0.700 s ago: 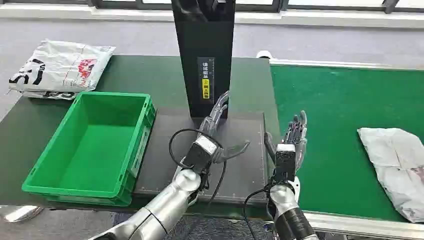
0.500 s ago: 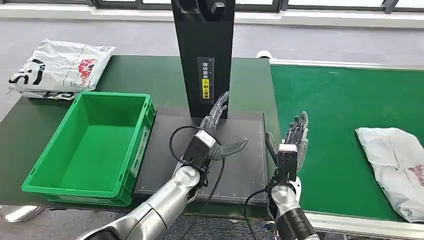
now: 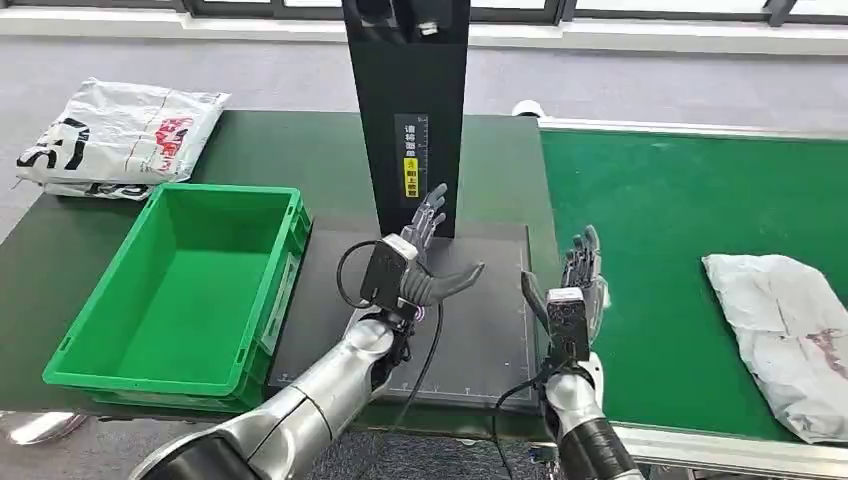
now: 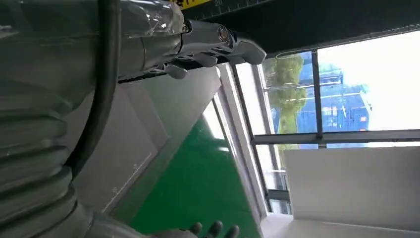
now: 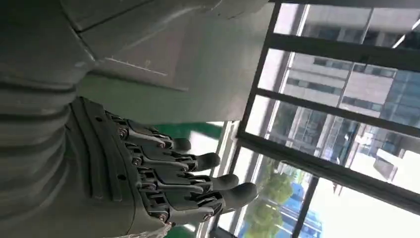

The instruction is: Moved the parcel from conveyor to table for the left to box.

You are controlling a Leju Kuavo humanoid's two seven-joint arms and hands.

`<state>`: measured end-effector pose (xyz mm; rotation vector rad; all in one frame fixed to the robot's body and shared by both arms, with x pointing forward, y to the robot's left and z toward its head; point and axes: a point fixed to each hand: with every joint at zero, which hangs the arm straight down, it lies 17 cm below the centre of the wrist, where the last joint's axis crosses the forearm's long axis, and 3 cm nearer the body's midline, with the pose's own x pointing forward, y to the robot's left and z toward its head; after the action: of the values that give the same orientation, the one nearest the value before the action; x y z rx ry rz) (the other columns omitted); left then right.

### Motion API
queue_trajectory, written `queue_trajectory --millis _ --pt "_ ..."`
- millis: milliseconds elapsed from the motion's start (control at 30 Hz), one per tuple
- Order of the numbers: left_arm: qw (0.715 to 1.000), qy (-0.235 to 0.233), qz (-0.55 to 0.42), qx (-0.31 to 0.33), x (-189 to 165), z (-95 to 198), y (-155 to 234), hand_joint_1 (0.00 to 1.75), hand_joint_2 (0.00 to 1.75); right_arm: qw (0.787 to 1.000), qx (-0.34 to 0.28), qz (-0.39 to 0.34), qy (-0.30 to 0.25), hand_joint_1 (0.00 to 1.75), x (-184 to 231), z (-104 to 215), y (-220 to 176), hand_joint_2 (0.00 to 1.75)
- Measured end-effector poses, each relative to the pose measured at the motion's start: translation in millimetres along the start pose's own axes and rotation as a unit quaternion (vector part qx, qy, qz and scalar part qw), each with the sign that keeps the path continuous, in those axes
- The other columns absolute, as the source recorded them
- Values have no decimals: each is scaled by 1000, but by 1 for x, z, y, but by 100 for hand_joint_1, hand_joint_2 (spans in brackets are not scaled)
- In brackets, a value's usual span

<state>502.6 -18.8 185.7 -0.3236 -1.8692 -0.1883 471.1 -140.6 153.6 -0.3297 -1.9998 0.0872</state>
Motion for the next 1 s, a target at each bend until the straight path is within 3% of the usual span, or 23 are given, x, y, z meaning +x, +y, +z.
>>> queue_trajectory --millis 100,267,500,700,1000 --pt "1000 4 -5 -2 -3 1 1 0 175 1000 -2 13 2 0 -3 0 -3 175" --pt "999 12 -38 -17 -10 3 1 0 175 992 -12 126 -6 0 -11 -6 -22 175" --pt "997 12 -76 -2 -13 1 18 0 175 947 -17 319 -29 0 -34 -25 -79 175" --pt "996 4 -94 10 -13 4 29 0 175 905 -43 422 34 0 -70 -18 -142 175" --pt "996 3 -87 23 -15 10 40 0 175 844 -96 496 178 0 -124 14 -231 175"
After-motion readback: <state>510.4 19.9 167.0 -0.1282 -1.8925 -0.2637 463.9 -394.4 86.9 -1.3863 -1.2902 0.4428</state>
